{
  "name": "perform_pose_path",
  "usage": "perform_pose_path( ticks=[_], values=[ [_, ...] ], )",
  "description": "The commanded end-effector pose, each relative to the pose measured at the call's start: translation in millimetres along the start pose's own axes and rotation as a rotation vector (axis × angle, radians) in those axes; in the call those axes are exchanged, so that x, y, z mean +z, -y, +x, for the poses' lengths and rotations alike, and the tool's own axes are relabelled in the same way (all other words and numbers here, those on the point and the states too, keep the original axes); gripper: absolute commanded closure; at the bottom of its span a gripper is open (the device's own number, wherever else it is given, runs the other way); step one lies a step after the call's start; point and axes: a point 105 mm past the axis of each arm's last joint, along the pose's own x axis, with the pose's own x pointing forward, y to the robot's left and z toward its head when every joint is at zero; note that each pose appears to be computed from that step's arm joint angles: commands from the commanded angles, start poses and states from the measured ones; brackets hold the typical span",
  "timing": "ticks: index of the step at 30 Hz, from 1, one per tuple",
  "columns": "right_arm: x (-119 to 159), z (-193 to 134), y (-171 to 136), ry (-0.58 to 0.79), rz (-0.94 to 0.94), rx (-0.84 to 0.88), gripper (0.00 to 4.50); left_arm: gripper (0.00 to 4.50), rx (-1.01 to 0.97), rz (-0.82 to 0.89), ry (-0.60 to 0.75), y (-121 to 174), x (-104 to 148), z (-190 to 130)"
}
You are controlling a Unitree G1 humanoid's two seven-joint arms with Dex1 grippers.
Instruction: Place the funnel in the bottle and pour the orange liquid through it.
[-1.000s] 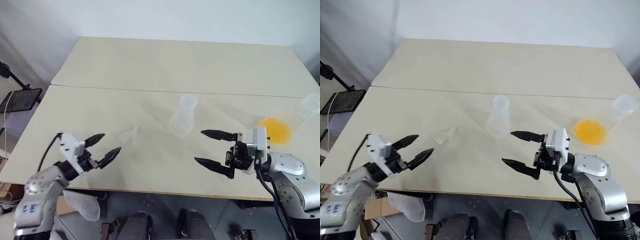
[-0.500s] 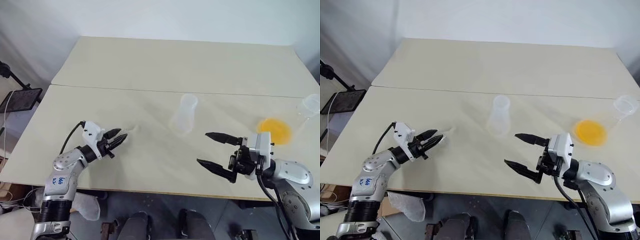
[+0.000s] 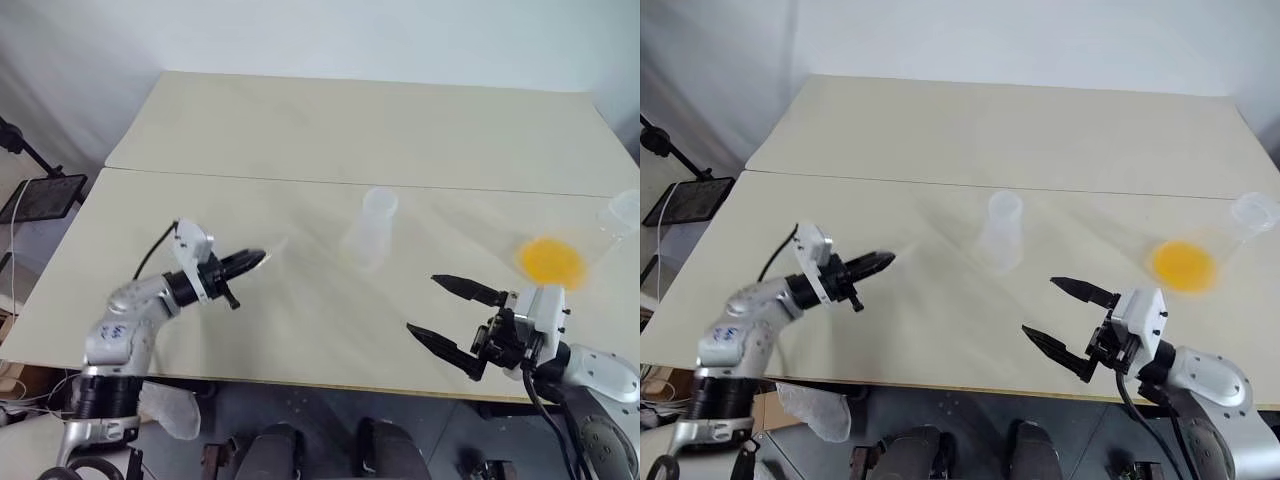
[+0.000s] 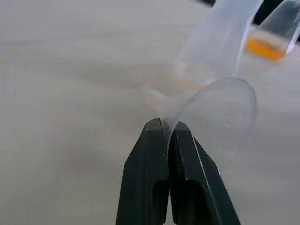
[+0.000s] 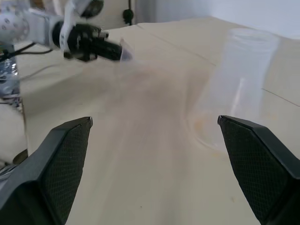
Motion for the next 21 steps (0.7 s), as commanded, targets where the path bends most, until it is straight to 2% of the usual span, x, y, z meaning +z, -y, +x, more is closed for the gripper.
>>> perform_pose_path(
  ticks=[1,3,4,7,11,16,21],
  values=[
    [12.6,-3.3,-1.4,0.041,-0.061,-0.046,0.00,4.47,-0.098,-0.006,-0.062,11.6,44.0,8.3],
    [13.5,-3.5,0.2,0.052,-0.070,-0.074,0.00,4.47,-0.221,-0.050,-0.052,23.5,73.3,15.6],
    [13.3,-3.2,0.4,0.055,-0.072,-0.080,0.00,4.47,-0.254,-0.066,-0.056,26.7,81.2,17.1],
    [10.9,-1.8,-2.0,0.061,-0.071,-0.093,0.00,4.47,-0.329,-0.102,-0.190,34.3,99.6,25.4],
    [8.9,1.4,-4.1,0.074,-0.071,-0.107,0.00,4.47,-0.391,-0.154,-0.224,42.3,125.2,40.3],
    [8.1,4.6,-6.6,0.089,-0.071,-0.122,0.00,4.47,-0.378,-0.184,-0.270,43.7,136.7,60.5],
    [7.9,5.7,-8.3,0.096,-0.073,-0.137,0.00,4.47,-0.400,-0.231,-0.374,54.4,130.2,75.0]
  ],
)
